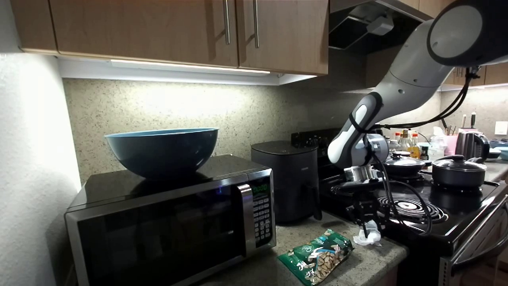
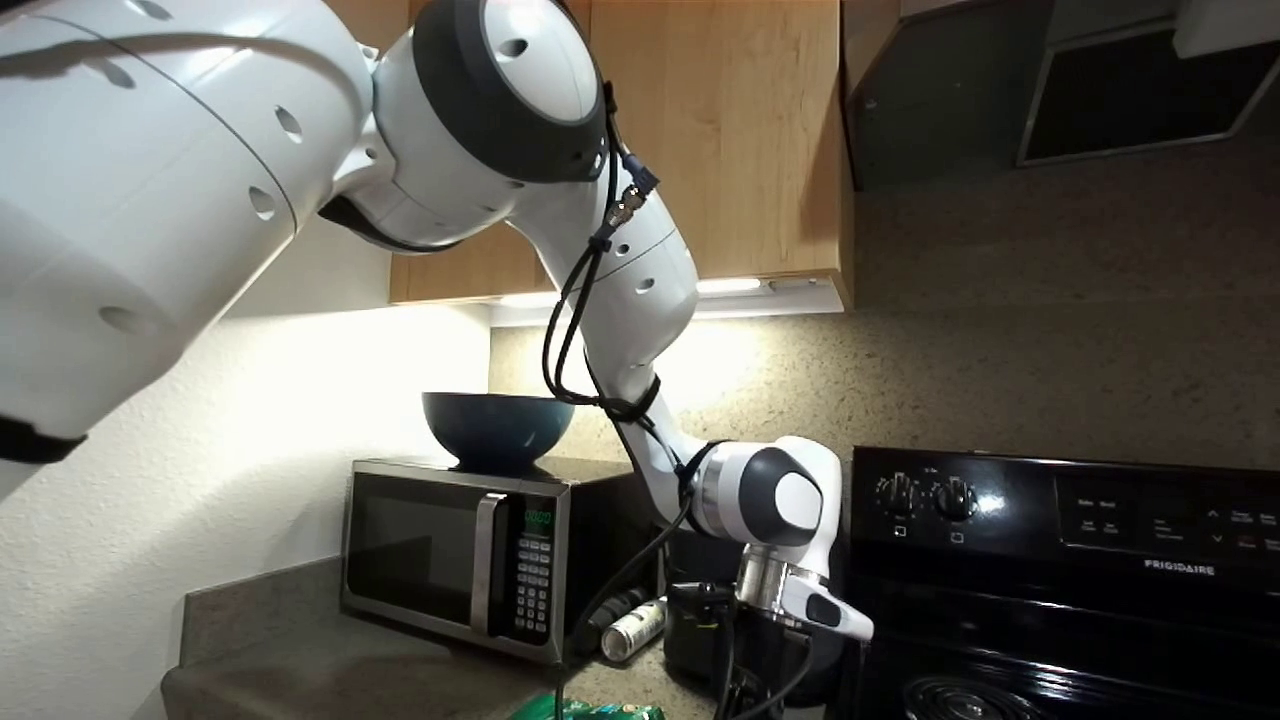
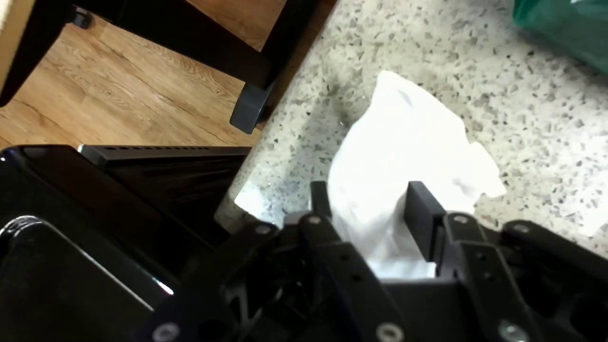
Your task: Use the tissue to wipe the airfryer
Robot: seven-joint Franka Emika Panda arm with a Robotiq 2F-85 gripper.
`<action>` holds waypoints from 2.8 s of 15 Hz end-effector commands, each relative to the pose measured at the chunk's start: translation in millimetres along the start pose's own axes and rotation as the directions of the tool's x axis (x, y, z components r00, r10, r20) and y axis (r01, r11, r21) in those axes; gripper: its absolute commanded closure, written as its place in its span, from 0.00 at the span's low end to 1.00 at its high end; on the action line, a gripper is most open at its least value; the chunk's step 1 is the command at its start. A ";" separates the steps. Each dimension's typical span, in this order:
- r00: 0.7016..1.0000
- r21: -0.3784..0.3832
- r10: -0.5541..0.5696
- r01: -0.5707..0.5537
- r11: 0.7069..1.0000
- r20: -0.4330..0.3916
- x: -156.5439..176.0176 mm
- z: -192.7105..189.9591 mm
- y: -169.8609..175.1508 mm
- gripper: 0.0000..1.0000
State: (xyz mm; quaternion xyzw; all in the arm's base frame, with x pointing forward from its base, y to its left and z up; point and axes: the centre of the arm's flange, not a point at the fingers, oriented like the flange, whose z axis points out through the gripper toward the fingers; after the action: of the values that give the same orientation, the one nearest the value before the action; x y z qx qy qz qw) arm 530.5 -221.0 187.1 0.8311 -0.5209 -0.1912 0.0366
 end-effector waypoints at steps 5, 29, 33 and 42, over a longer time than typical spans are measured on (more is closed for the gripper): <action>1.000 0.021 -0.027 0.027 0.999 0.013 -2.9 -3.6 -7.5 1.00; 0.966 0.640 -0.005 0.175 0.748 -0.259 -70.0 -151.0 -8.5 0.98; 0.961 0.793 0.121 0.130 0.595 -0.249 -70.5 -190.4 -3.1 0.98; 0.958 0.833 0.277 -0.090 0.546 -0.078 -57.4 -187.7 6.2 0.97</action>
State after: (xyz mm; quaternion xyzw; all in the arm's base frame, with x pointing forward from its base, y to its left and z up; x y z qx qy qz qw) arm 569.6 -199.5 377.8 0.7069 -0.6283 0.1619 -0.2816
